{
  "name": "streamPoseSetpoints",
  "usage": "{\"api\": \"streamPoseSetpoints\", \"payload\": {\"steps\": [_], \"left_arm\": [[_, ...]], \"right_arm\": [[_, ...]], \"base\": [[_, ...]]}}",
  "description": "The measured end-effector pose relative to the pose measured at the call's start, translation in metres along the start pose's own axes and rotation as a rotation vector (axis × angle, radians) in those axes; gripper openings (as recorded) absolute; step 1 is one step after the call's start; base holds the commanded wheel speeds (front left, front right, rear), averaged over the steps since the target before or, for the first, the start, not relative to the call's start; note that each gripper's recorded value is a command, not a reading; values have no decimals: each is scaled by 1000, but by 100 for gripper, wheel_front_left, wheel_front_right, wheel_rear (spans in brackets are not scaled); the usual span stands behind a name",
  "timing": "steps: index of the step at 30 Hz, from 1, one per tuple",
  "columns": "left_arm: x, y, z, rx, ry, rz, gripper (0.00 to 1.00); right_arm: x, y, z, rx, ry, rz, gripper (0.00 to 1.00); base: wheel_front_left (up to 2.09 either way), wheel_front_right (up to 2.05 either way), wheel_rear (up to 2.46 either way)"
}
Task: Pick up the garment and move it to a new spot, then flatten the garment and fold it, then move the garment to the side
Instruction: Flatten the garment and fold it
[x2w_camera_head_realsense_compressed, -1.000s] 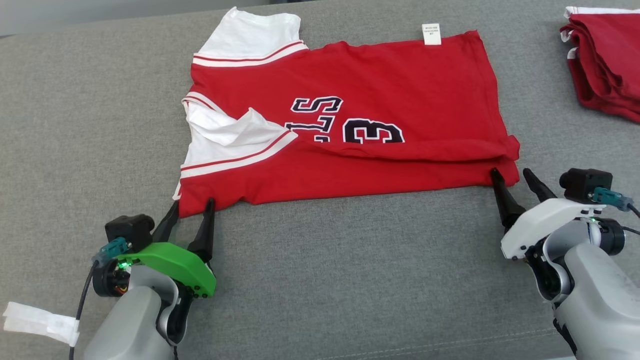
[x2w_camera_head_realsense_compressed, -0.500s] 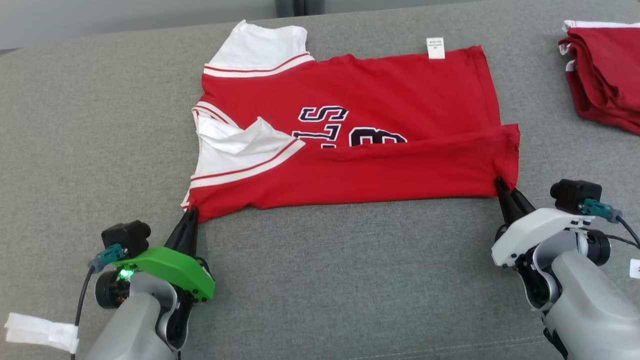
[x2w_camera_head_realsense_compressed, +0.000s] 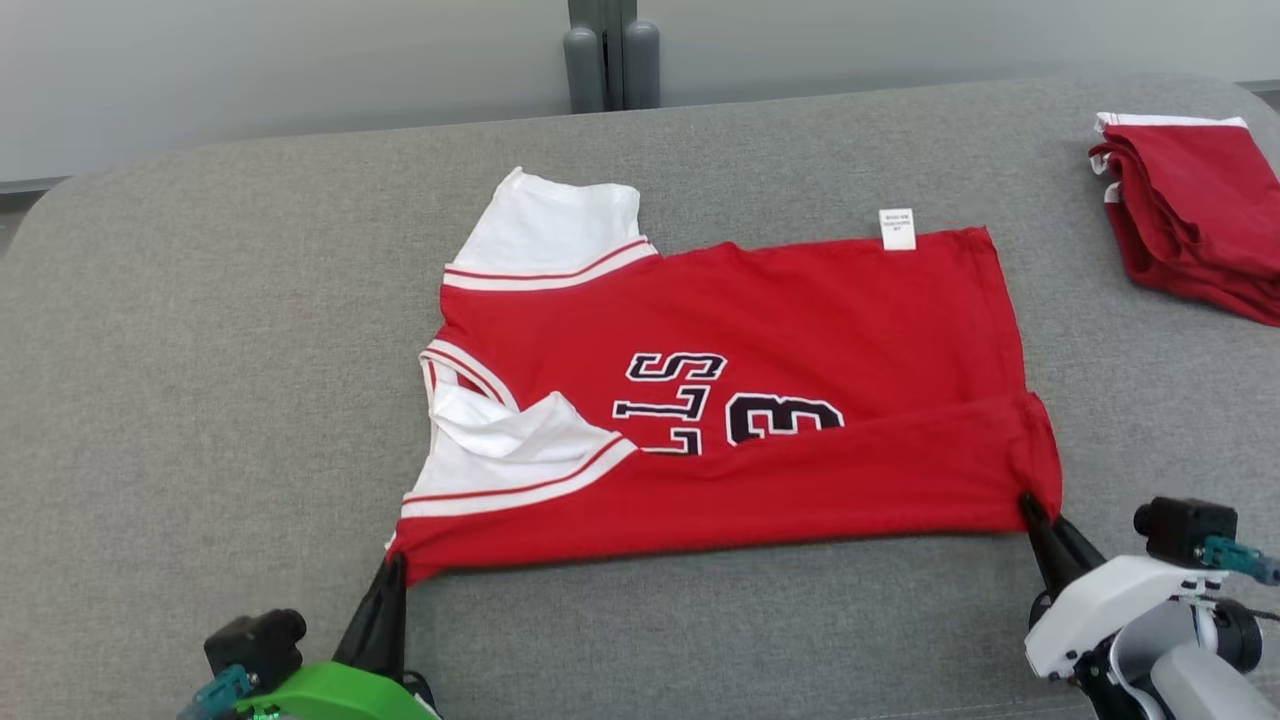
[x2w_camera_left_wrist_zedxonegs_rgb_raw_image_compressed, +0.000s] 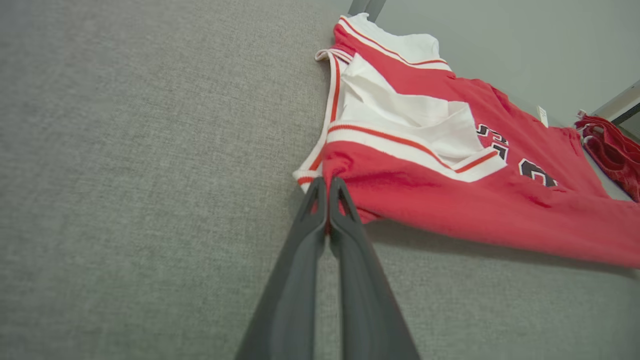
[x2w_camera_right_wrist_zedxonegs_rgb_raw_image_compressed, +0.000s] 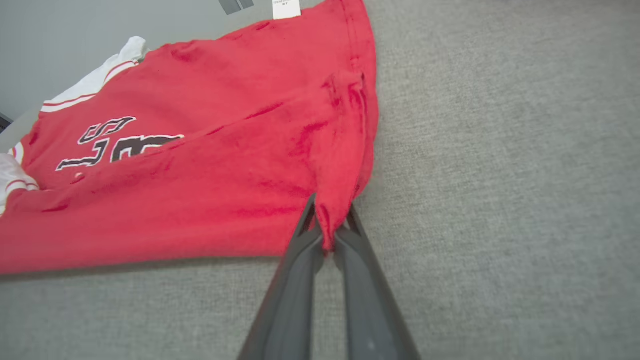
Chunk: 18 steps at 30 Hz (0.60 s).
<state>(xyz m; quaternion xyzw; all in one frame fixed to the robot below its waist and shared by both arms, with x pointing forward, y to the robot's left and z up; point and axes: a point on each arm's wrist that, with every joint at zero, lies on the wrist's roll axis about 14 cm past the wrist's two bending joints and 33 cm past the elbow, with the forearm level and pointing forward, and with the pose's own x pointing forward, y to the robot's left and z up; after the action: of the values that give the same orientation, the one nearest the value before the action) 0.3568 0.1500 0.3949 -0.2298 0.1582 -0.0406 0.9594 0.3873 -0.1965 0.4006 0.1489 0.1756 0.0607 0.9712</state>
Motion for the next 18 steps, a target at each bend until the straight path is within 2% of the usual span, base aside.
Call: {"api": "streamPoseSetpoints", "payload": {"steps": [5,6,7,8,9,10,18], "left_arm": [[-14,-3,-11,2,15,5,0],[-14,-3,-10,2,13,5,0],[-14,-4,-9,2,8,5,0],[-14,-4,-7,8,1,5,36],[-14,-5,-4,14,-8,7,90],[-13,-5,-2,17,-14,6,100],[-2,-12,39,56,-134,-10,100]], "right_arm": [[-13,2,-17,44,39,-6,0],[-14,3,-16,50,33,-7,18],[-14,5,-14,52,24,-5,61],[-15,6,-12,43,16,-4,100],[-15,6,-9,29,4,-2,100],[-15,6,-5,23,-9,-3,100],[-16,9,49,-56,-207,-4,100]], "base": [[0,0,0],[0,0,0],[0,0,0],[0,0,0],[0,0,0],[0,0,0],[0,0,0]]}}
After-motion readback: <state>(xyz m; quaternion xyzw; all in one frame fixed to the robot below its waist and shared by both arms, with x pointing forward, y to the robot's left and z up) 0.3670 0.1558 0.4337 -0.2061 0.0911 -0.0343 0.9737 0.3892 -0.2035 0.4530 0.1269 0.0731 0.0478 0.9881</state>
